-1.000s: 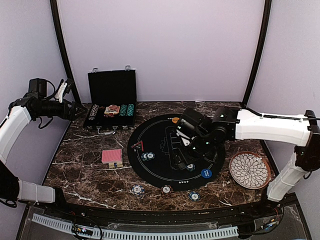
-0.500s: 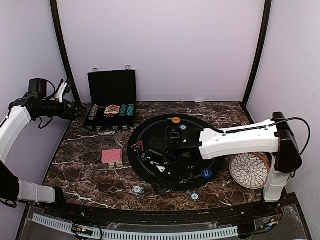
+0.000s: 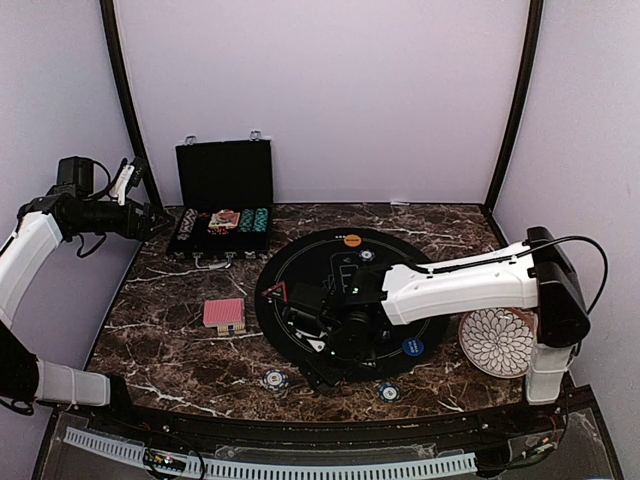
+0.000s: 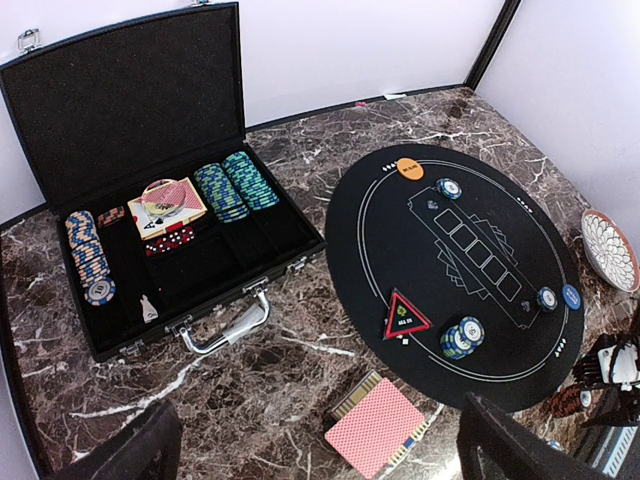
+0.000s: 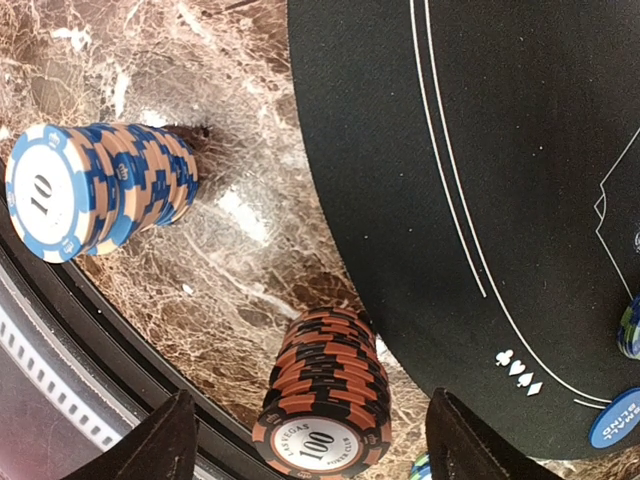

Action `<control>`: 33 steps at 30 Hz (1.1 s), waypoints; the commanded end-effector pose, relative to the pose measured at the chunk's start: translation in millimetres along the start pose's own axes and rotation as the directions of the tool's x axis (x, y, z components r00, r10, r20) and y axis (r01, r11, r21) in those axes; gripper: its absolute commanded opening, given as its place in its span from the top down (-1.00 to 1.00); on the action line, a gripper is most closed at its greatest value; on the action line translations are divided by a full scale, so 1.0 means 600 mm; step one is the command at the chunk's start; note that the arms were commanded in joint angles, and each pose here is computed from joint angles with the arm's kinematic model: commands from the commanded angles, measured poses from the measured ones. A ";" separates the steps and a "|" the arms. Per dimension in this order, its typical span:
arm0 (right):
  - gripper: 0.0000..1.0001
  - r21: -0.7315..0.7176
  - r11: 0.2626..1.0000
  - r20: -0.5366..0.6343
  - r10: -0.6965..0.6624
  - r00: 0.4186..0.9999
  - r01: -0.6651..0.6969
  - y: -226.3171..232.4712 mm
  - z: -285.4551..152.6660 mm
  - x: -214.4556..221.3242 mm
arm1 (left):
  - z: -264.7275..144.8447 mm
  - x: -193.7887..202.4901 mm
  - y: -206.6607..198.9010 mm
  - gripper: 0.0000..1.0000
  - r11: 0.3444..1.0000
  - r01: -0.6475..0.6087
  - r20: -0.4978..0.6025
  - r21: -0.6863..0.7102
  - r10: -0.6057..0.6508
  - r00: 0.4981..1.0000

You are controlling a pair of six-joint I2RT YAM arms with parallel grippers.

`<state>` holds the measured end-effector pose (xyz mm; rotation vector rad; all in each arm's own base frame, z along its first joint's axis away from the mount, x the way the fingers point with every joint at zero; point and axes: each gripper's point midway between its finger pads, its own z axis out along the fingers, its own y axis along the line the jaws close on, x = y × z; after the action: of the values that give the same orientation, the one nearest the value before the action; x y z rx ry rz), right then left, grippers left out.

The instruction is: Distribute texas hold em gaming equipment

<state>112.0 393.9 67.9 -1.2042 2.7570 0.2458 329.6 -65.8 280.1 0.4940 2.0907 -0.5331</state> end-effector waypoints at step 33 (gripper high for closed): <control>-0.15 0.037 0.999 -0.008 -0.029 1.000 0.029 -0.006 0.017 0.005 | -0.012 -0.004 -0.008 -0.98 1.000 -0.013 0.010 0.005 0.013 1.000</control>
<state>113.7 391.9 60.3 -1.2340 2.7482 0.2084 329.5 -65.8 280.2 0.4945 2.0902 -0.5327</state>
